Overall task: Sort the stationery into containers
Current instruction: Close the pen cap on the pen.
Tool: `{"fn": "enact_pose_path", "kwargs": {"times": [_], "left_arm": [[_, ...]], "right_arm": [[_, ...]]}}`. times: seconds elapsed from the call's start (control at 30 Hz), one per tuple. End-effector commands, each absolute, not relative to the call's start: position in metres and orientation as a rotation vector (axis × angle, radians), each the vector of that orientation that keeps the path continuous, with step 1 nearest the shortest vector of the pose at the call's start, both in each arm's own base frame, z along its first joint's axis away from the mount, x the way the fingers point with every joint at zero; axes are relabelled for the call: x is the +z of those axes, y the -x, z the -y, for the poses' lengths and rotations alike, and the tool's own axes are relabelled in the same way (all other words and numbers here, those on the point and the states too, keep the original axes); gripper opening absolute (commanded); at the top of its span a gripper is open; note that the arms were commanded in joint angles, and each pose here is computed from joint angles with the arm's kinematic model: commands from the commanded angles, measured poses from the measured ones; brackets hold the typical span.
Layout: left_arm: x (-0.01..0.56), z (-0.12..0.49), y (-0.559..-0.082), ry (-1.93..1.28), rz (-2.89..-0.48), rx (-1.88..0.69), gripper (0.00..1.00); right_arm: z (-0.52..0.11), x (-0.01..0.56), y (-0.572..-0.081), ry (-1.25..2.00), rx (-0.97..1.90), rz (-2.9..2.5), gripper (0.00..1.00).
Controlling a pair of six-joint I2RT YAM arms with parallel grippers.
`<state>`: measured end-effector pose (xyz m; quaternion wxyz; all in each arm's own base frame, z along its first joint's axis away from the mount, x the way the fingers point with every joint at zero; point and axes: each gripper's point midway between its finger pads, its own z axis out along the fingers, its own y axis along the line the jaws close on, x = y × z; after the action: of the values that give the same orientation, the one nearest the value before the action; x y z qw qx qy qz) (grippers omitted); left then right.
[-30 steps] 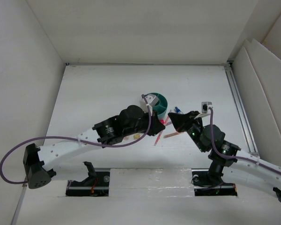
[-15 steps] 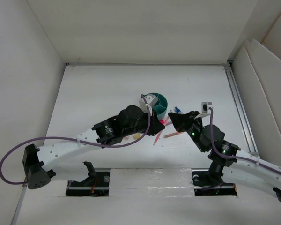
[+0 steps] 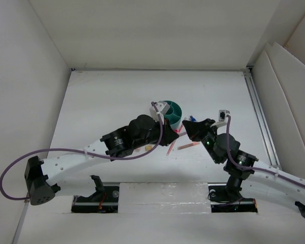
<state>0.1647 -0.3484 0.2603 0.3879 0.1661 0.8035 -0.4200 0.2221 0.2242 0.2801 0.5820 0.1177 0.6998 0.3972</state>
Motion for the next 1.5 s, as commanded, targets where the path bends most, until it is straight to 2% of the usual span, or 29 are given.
{"fn": "enact_pose_path", "kwargs": {"times": [0.0,0.6,0.67,0.77,0.9,0.97,1.47], "left_arm": [[0.306,0.357,-0.177,-0.331,-1.867,-1.17,0.0],[0.293,0.361,-0.182,-0.34,-1.859,-1.148,0.0],[0.294,0.362,-0.183,-0.345,-1.842,-1.15,0.0],[0.295,0.361,-0.182,-0.342,-1.833,-1.156,0.0],[0.3,0.36,-0.182,-0.35,-1.798,-1.161,0.0],[0.306,0.359,-0.182,-0.345,-1.779,-1.173,0.0],[0.312,0.353,-0.175,-0.385,-1.731,-1.193,0.0]], "right_arm": [[-0.224,0.275,-0.223,-0.297,0.898,-1.672,0.0],[-0.232,0.284,-0.216,-0.247,0.95,-1.678,0.0],[-0.232,0.284,-0.216,-0.247,0.95,-1.678,0.04],[-0.234,0.29,-0.213,-0.223,0.977,-1.67,0.04],[-0.234,0.294,-0.211,-0.219,0.992,-1.663,0.04],[-0.235,0.293,-0.21,-0.203,0.991,-1.665,0.0],[-0.231,0.285,-0.208,-0.097,0.916,-1.664,0.0]]}}
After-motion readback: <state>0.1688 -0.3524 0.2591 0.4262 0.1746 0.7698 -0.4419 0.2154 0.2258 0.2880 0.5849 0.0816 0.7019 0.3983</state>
